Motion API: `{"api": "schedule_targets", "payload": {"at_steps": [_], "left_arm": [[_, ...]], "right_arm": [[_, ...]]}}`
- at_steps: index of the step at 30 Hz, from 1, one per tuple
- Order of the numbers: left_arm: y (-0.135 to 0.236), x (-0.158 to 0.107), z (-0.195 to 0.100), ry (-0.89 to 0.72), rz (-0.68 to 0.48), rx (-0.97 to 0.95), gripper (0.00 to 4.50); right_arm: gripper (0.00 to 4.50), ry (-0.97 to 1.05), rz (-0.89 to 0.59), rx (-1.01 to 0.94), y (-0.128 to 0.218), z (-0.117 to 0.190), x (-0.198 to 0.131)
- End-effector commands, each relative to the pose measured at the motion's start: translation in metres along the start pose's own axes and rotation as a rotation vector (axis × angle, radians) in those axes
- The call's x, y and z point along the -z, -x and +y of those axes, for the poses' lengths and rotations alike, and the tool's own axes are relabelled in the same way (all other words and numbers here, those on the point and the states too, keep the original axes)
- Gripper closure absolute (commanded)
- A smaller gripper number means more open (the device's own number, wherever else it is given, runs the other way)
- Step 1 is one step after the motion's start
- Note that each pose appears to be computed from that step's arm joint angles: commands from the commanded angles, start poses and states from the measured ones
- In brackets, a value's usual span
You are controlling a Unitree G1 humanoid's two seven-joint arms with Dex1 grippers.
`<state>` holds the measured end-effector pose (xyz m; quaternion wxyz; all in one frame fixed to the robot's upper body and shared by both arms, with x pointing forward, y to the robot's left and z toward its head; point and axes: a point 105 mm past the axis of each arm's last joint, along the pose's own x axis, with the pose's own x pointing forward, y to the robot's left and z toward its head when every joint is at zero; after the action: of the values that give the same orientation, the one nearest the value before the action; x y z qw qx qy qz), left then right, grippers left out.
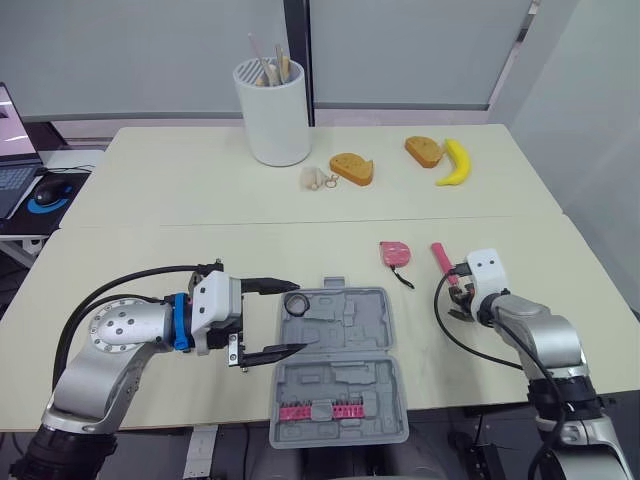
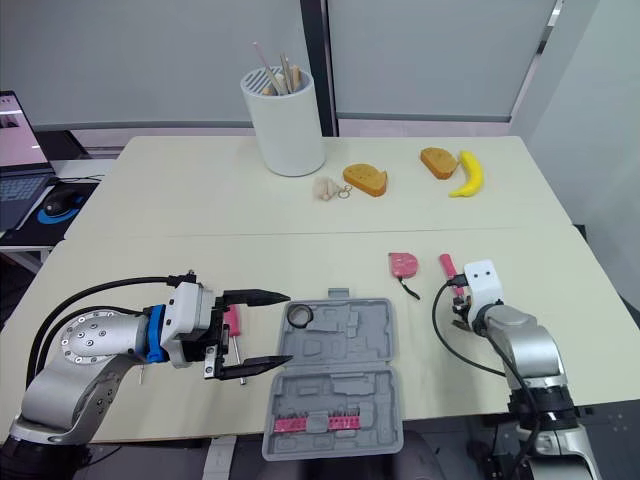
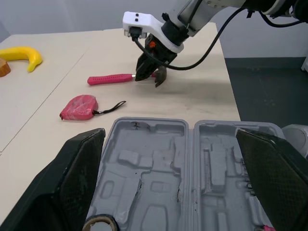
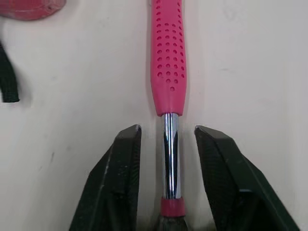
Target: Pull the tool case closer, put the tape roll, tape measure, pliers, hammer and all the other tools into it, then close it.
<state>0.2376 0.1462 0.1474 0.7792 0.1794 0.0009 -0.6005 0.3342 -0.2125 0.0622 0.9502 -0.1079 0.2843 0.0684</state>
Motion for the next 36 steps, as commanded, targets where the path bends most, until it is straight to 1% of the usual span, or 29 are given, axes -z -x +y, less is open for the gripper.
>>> {"api": "schedule_targets", "payload": {"at_steps": [1,2,4,6,9,11,14,18,21,24,27,36], "left_arm": [[0.012,-0.011,0.007,-0.009,-0.015,-0.068,0.0],[0.014,-0.01,0.008,-0.005,-0.008,-0.078,0.0],[0.019,-0.007,0.01,-0.001,0.014,-0.092,0.0],[0.023,-0.004,0.01,-0.001,0.036,-0.099,0.0],[0.025,-0.002,0.011,-0.001,0.051,-0.103,0.0],[0.025,-0.003,0.012,-0.003,0.053,-0.101,0.0],[0.023,-0.005,0.013,-0.009,0.049,-0.099,0.0],[0.022,-0.006,0.013,-0.011,0.047,-0.097,0.0],[0.021,-0.005,0.014,-0.013,0.05,-0.095,0.0],[0.02,-0.005,0.014,-0.013,0.052,-0.092,0.0],[0.019,-0.005,0.014,-0.014,0.054,-0.092,0.0],[0.014,-0.01,0.015,-0.022,0.045,-0.082,0.0]], "right_arm": [[1.55,0.105,-0.195,-0.135,0.026,0.023,-0.037],[1.33,0.141,-0.232,-0.171,0.029,0.032,-0.042],[0.76,0.228,-0.286,-0.222,0.031,0.046,-0.045],[0.04,0.276,-0.312,-0.232,0.024,0.056,-0.044],[0.04,0.296,-0.322,-0.243,0.008,0.069,-0.043],[0.04,0.262,-0.317,-0.24,-0.005,0.075,-0.044],[0.04,0.198,-0.296,-0.218,-0.024,0.078,-0.046],[0.04,0.167,-0.287,-0.21,-0.035,0.082,-0.049],[0.04,0.1,-0.238,-0.174,-0.052,0.083,-0.048],[0.64,0.089,-0.225,-0.155,-0.057,0.084,-0.048],[1.66,0.09,-0.217,-0.157,-0.059,0.089,-0.048],[1.66,0.051,-0.166,-0.145,-0.064,0.094,-0.04]]}}
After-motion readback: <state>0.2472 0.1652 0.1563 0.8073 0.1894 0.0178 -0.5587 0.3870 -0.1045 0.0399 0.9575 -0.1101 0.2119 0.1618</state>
